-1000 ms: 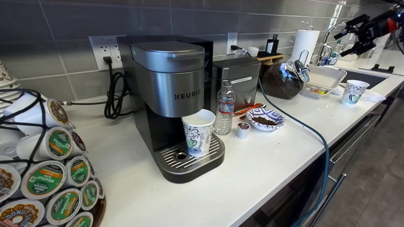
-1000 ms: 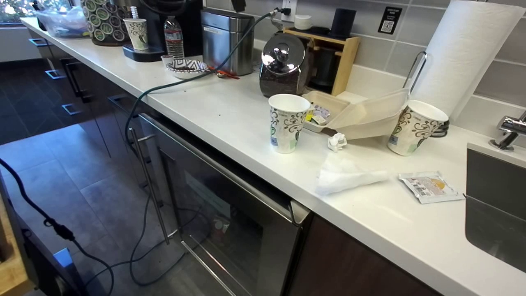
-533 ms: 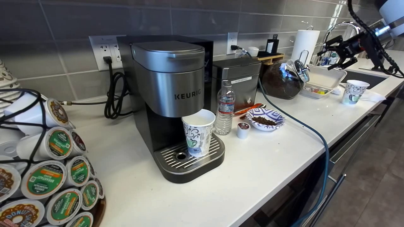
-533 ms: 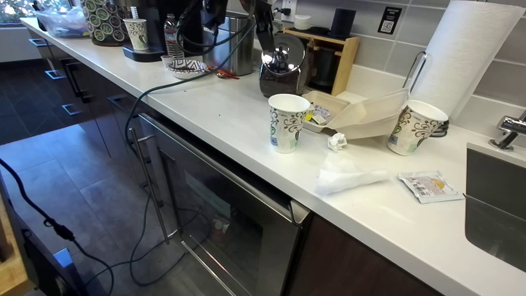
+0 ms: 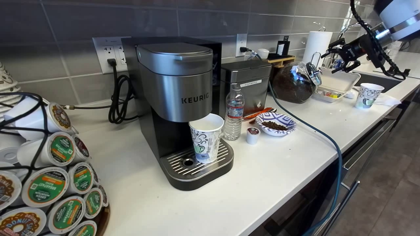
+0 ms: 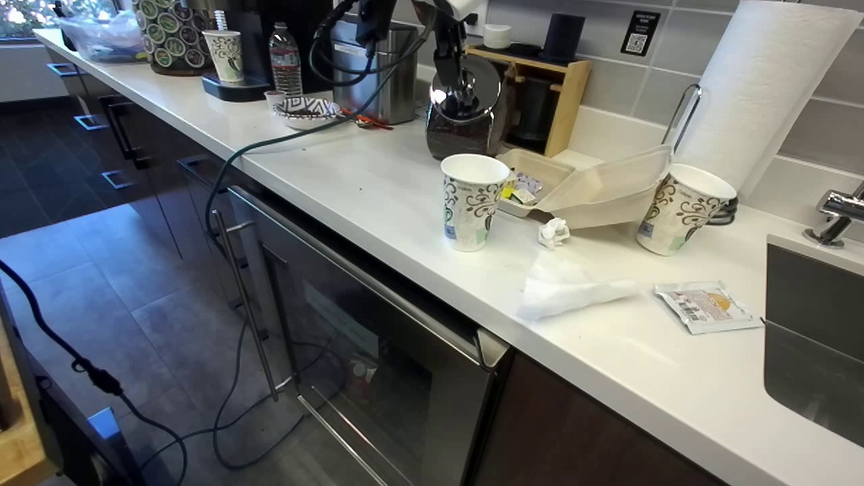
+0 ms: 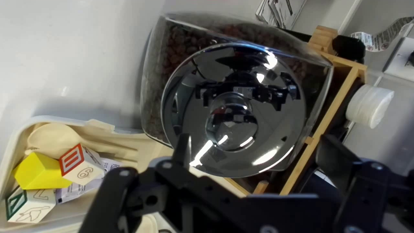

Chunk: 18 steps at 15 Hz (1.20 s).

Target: Remove the silver lid from the glass container.

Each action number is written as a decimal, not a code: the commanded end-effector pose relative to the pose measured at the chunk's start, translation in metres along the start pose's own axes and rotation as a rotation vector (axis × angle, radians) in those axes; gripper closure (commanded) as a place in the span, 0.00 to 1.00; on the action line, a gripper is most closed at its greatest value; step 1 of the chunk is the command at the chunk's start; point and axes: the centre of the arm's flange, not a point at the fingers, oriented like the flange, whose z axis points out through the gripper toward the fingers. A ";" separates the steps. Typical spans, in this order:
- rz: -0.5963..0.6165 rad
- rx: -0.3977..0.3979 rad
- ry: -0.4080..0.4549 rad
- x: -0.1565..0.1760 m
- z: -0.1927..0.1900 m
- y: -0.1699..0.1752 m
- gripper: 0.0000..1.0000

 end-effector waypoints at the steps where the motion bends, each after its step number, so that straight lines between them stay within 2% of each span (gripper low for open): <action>1: 0.039 -0.023 -0.017 0.004 0.021 0.003 0.00; 5: 0.076 0.006 -0.053 0.009 0.022 0.006 0.00; 6: 0.048 -0.010 -0.028 -0.002 0.021 0.006 0.00; 9: 0.056 -0.001 -0.030 0.004 0.018 0.006 0.00; 14: 0.082 0.044 -0.081 -0.001 0.028 0.002 0.00; 18: 0.103 0.048 -0.069 0.004 0.031 0.005 0.00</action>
